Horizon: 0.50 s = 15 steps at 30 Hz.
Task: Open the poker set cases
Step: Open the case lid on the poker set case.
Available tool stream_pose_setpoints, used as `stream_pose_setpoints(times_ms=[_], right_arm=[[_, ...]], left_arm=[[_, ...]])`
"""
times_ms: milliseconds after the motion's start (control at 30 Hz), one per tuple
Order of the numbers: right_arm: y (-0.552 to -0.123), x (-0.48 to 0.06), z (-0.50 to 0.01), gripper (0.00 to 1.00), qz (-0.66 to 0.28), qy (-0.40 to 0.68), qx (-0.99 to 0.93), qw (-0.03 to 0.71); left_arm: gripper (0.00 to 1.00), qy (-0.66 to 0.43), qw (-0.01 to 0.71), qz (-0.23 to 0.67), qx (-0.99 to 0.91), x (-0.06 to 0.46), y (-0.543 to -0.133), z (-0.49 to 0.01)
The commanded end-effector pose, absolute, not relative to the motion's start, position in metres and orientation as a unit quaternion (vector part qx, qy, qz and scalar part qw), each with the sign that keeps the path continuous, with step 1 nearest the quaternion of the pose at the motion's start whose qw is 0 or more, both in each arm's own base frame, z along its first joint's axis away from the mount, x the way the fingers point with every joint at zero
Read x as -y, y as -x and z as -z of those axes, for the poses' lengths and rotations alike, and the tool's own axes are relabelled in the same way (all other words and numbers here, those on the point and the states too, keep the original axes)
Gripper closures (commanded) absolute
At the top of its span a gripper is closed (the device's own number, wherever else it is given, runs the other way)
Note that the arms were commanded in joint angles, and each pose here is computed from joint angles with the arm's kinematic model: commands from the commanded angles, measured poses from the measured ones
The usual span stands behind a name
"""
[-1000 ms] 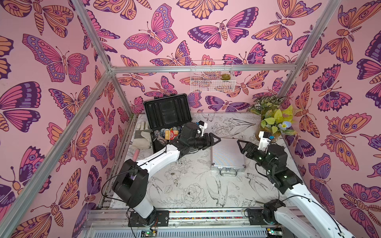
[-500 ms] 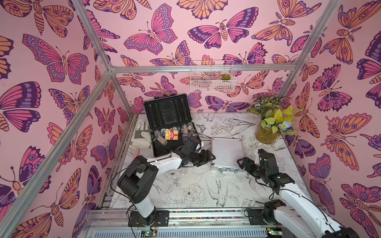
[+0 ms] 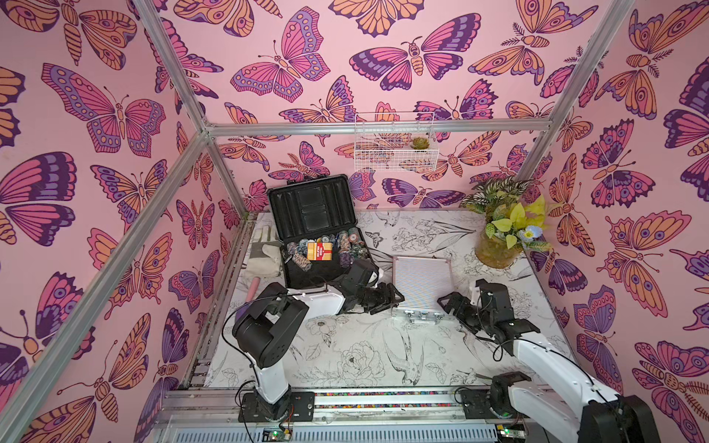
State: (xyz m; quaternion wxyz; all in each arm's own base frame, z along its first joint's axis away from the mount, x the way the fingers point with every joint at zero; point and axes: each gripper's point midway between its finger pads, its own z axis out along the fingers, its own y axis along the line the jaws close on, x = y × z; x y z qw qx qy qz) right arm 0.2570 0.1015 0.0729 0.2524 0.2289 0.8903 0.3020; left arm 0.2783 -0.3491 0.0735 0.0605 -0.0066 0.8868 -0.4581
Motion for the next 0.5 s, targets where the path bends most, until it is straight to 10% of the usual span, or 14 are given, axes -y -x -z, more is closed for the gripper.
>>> stream_pose_setpoints(times_ms=[0, 467], right_arm=[[-0.262, -0.108, -0.081, 0.06, -0.326, -0.222, -0.882, 0.256], [-0.263, -0.113, -0.11, 0.07, -0.364, -0.215, -0.86, 0.286]], left_arm=[[0.29, 0.0, 0.053, 0.471, -0.881, 0.355, -0.276, -0.075], [0.33, -0.008, 0.056, 0.498, -0.865, 0.362, -0.276, -0.101]])
